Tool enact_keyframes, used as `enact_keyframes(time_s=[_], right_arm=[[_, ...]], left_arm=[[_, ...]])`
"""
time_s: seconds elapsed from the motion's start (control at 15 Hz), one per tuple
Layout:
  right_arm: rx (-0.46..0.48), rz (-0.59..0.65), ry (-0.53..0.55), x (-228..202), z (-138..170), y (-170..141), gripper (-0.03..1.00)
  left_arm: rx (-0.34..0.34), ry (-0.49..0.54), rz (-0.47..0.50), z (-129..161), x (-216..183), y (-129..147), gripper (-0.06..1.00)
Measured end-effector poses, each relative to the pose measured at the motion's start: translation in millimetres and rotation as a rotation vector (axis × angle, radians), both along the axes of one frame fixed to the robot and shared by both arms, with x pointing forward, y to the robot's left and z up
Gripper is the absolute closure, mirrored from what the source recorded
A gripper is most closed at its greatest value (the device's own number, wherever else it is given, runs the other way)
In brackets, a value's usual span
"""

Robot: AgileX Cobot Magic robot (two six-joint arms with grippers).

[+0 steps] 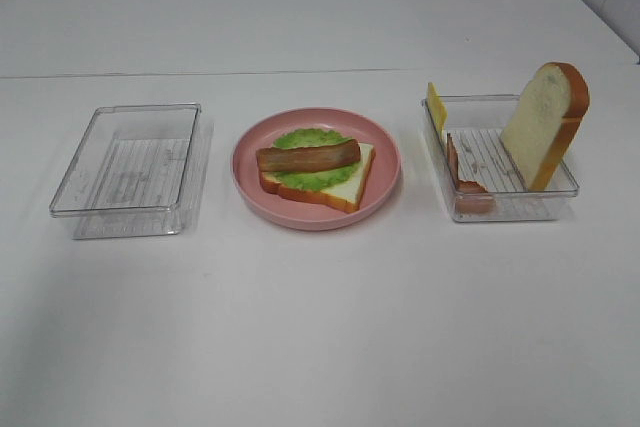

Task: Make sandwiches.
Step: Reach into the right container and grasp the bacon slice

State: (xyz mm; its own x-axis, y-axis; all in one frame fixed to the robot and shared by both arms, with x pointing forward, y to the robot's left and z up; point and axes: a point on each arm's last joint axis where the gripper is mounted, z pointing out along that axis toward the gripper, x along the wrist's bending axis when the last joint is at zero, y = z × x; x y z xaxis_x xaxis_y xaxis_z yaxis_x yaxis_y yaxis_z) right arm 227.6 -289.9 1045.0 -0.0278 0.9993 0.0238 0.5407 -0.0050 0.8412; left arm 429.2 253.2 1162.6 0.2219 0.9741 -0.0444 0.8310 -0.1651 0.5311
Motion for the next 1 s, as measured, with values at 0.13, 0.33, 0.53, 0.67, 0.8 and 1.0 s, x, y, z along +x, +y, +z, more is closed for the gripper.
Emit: enact_keyframes(time_s=[0.13,0.33,0.53,0.67,0.8,1.0], right_arm=[[0.0,0.0,0.0,0,0,0,0.22],[0.0,0.0,0.0,0,0,0,0.22],[0.0,0.0,0.0,0,0,0,0.22],[0.0,0.0,0.0,0,0,0,0.22],[-0.001,-0.001,0.0,0,0,0,0.22],[0.002,-0.001,0.032,7,2,-1,0.22]], left_arm=[[0.002,-0.005,0.001,-24,-53,13,0.11],[0.001,-0.061,0.004,-52,-105,26,0.11],[-0.022,-0.173,0.006,-74,-146,36,0.11],[-0.06,-0.33,0.007,-86,-180,44,0.11],[-0.069,-0.444,-0.009,-89,-199,49,0.11],[-0.064,-0.538,-0.032,-94,-209,51,0.11]])
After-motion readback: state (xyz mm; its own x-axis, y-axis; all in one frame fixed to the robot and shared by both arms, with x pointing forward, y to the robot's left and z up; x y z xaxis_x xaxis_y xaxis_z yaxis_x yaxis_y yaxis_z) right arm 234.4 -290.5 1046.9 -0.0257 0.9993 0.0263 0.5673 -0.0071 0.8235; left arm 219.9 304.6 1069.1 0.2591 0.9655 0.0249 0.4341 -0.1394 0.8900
